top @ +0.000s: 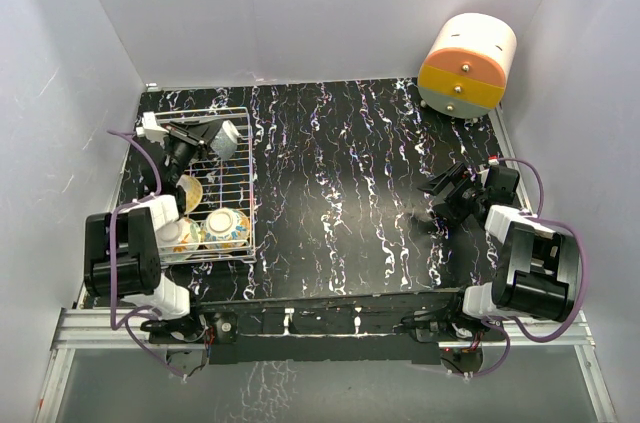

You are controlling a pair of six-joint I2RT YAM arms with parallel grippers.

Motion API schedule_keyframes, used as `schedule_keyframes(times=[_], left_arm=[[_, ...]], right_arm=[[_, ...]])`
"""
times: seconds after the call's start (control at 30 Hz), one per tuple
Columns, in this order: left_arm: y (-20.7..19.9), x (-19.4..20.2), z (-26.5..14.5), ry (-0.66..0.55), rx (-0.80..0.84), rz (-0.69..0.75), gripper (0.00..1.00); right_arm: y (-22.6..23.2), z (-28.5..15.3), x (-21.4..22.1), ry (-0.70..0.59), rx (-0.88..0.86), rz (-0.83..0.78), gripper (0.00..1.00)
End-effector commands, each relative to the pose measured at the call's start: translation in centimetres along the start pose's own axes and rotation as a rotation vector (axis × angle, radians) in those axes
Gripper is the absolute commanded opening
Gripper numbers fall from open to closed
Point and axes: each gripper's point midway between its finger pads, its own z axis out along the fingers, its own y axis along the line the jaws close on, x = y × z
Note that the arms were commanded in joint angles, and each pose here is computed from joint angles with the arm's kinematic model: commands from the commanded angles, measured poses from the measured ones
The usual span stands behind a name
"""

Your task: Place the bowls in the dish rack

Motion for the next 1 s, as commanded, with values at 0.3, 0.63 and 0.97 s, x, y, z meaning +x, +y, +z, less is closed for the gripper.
schedule_keyframes(times=[0.3,0.63,0.97], left_arm=[[0.8,-1.3,1.9,-0.021,-0.042,-0.063,0.00],[5.4,0.0,2.8,0.026,-0.114,-0.088,0.00],[8.9,2.1,1.2,0.064,-0.208,-0.119,0.00]], right_arm=[[0.2,-0.1,-0.5,-0.025,-0.004,-0.042,0.87],[-0.1,0.3,-0.5,-0.022,-0.003,-0.032,0.87],[-0.1,0.5,-0.6,-0.019,-0.006,-0.029,0.87]])
